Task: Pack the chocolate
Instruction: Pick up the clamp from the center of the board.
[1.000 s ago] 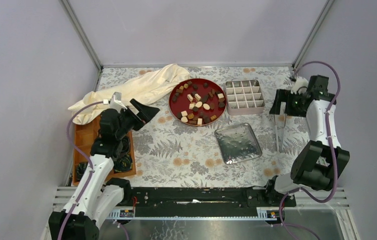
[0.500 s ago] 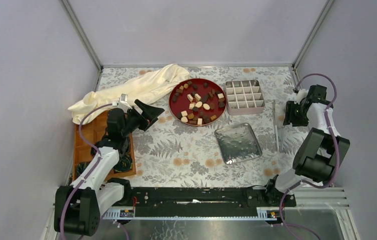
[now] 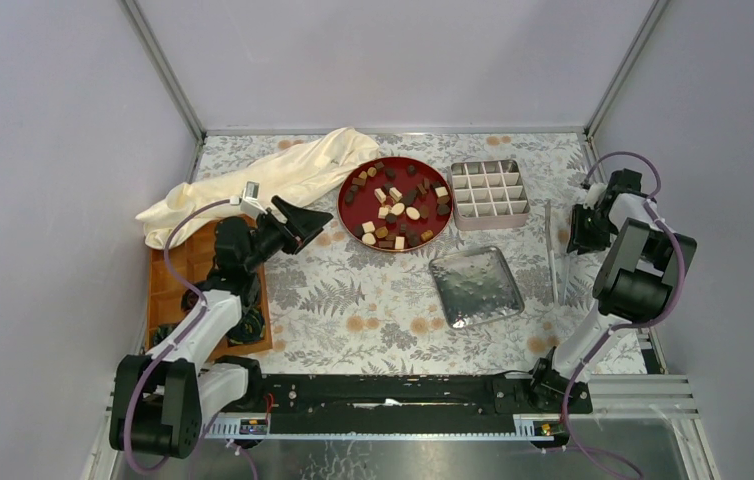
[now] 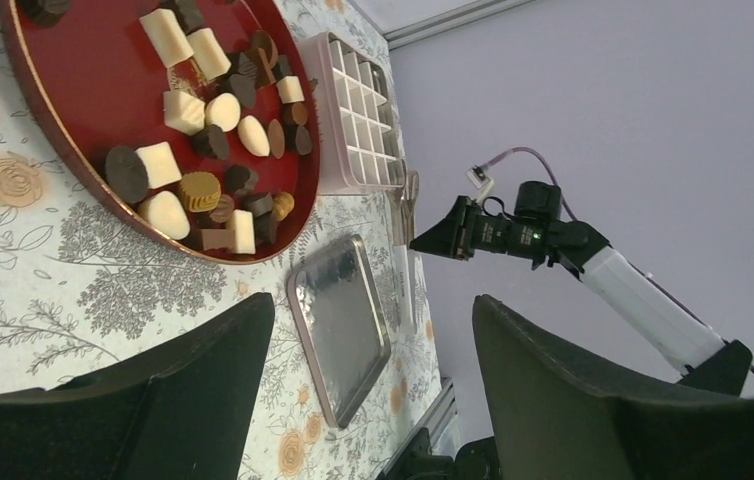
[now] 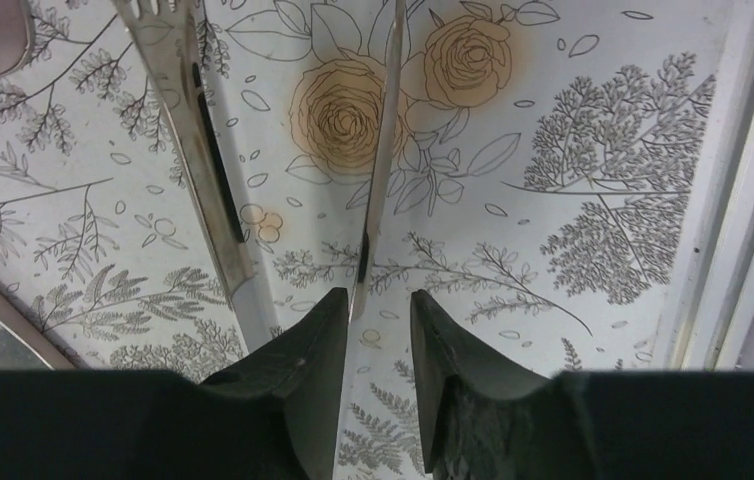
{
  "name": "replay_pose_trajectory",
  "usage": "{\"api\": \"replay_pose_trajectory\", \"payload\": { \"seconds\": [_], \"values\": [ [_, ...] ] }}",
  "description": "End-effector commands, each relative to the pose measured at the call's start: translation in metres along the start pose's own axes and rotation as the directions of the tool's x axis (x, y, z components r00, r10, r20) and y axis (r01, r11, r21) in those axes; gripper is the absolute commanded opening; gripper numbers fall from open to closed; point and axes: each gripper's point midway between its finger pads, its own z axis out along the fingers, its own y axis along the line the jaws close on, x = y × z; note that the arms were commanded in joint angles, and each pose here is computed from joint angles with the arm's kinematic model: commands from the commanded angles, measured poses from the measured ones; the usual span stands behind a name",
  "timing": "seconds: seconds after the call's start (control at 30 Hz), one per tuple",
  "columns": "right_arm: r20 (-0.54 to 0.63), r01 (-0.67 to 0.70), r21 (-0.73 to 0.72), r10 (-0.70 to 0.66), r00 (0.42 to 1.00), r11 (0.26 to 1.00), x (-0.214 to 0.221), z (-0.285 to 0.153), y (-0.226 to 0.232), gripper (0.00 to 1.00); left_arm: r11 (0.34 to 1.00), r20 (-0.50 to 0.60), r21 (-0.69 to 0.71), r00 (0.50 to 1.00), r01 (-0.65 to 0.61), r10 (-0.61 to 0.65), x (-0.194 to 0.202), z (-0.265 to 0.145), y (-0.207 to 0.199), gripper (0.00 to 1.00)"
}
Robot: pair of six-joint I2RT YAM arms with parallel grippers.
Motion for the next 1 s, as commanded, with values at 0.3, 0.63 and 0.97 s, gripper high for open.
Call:
{"api": "replay_pose_trajectory", "payload": {
  "seconds": [0.3, 0.63, 0.97],
  "values": [
    [-0.014, -0.015, 0.036, 0.016, 1.0, 0.999, -0.001, 0.017, -0.011, 0.08, 0.974, -0.049, 0.192, 0.991, -0.117, 0.128, 0.023, 0.022, -0.043, 0.88],
    [0.264, 0.076, -0.294, 0.005, 0.964, 0.953, -0.049, -0.1, 0.064, 0.0, 0.736, 0.107, 0.603, 0.945, -0.309, 0.309, 0.078, 0.006, -0.134, 0.86],
    [0.458, 0.421, -0.815, -0.002, 0.889, 0.398, -0.024, -0.255, 0.234, 0.0, 0.385, 0.219, 0.841, 0.89, -0.38, 0.399, 0.138, 0.014, -0.236, 0.83]
  ]
}}
